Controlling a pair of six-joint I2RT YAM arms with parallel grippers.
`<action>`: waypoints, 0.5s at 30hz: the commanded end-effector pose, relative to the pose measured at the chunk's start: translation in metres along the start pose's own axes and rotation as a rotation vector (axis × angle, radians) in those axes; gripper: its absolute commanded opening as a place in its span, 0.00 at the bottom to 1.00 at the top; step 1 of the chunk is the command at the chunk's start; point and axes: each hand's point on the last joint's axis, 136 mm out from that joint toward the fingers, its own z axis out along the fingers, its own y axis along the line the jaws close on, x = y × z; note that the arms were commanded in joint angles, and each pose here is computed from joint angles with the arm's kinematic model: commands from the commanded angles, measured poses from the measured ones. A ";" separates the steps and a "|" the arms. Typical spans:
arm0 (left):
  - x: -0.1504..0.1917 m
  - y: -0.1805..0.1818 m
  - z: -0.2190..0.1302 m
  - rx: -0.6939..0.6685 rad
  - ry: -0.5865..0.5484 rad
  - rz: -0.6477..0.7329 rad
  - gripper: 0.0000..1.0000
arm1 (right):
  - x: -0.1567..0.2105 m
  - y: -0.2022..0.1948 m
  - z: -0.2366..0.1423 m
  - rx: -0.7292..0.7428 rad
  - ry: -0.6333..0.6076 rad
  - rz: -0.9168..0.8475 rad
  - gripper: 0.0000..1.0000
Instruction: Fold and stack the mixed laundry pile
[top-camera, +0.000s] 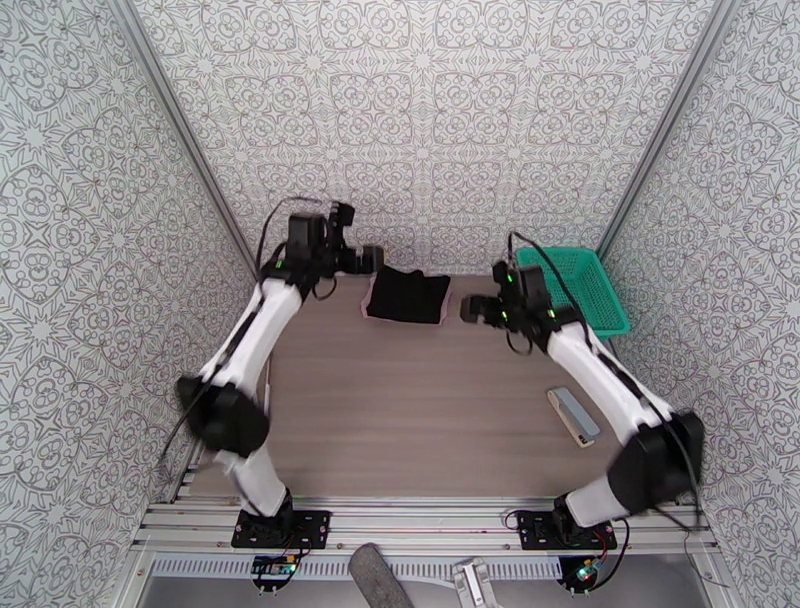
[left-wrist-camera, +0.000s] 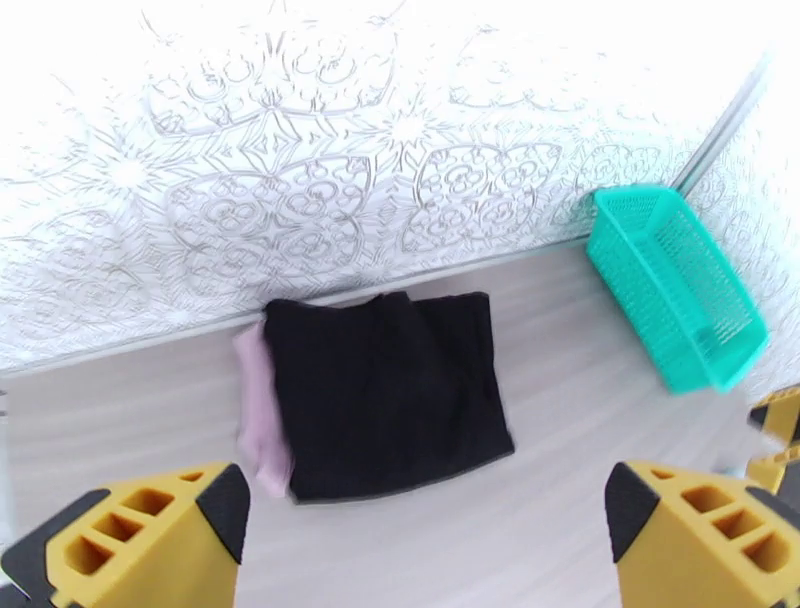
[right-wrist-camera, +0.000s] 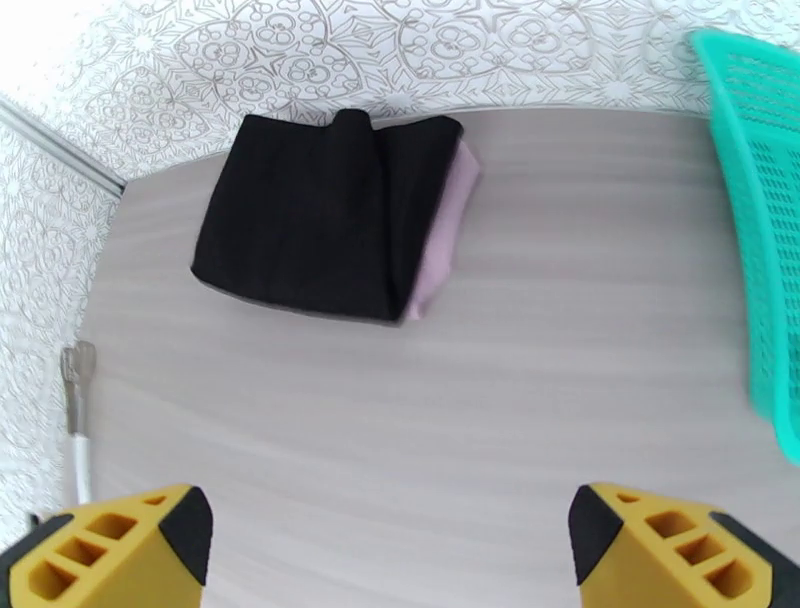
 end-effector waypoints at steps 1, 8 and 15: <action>-0.003 0.042 -0.055 -0.239 -0.220 0.098 0.99 | -0.005 -0.025 -0.016 0.094 -0.193 -0.115 0.99; 0.108 0.130 -0.132 -0.545 -0.511 -0.044 0.99 | 0.039 -0.074 -0.020 0.263 -0.453 -0.375 0.81; 0.208 0.171 -0.122 -0.728 -0.349 -0.029 1.00 | 0.067 -0.116 -0.002 0.408 -0.495 -0.336 0.99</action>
